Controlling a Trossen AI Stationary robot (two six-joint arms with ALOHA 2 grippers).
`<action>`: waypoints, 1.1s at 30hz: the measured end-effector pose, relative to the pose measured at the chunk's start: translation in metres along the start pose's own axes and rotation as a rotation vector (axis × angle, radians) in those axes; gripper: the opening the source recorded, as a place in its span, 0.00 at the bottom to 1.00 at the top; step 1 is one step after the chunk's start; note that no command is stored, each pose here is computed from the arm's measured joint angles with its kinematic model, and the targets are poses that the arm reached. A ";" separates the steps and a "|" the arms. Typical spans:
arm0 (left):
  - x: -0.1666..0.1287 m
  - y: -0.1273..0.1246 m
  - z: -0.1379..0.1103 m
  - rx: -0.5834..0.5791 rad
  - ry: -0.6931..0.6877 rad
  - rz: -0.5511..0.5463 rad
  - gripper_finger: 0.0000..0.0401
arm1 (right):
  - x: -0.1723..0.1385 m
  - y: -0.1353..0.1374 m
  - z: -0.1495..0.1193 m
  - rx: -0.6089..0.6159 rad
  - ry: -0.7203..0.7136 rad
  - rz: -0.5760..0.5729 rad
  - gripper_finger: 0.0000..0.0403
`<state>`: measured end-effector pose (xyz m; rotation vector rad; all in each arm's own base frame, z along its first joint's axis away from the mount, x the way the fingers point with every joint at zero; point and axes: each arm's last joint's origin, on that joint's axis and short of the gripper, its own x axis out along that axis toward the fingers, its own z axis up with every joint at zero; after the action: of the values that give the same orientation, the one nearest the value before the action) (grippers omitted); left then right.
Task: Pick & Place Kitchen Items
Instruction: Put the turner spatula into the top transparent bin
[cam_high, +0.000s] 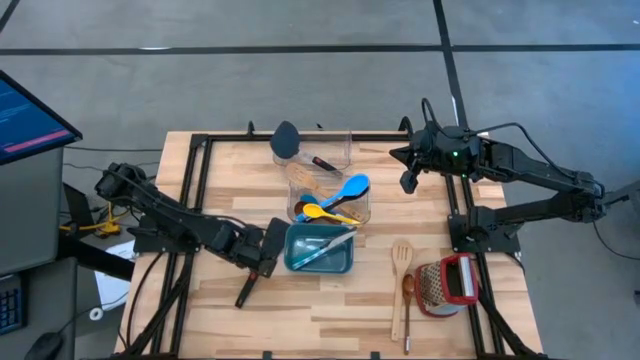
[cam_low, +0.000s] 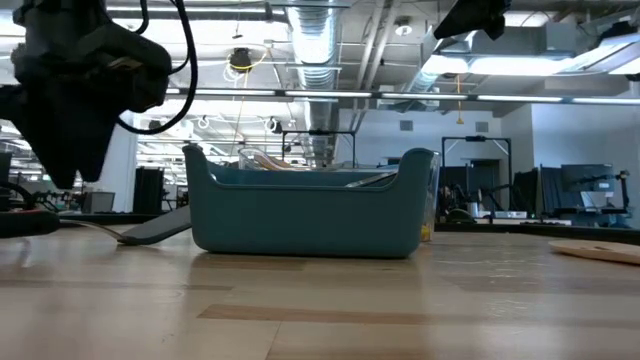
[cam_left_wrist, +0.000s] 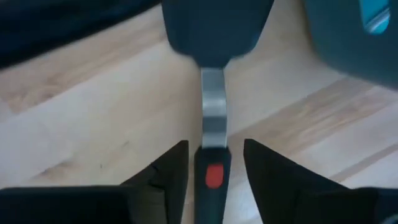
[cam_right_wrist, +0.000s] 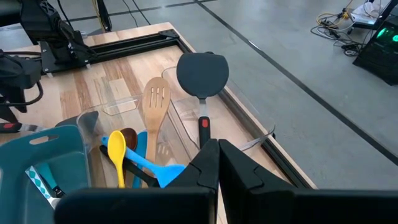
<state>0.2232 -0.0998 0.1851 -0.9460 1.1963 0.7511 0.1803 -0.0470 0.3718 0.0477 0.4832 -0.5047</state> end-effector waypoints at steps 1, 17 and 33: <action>0.000 0.000 0.000 0.001 -0.012 0.000 0.37 | 0.000 0.000 0.000 0.000 0.000 0.000 0.00; 0.024 0.011 -0.001 -0.009 -0.054 -0.063 0.41 | 0.000 0.000 0.000 0.001 0.000 0.000 0.00; 0.035 0.018 -0.003 -0.014 -0.038 -0.087 0.40 | 0.000 0.000 0.000 0.001 0.000 0.000 0.00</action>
<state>0.2141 -0.0945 0.1467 -0.9853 1.1112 0.7054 0.1802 -0.0470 0.3717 0.0488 0.4833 -0.5052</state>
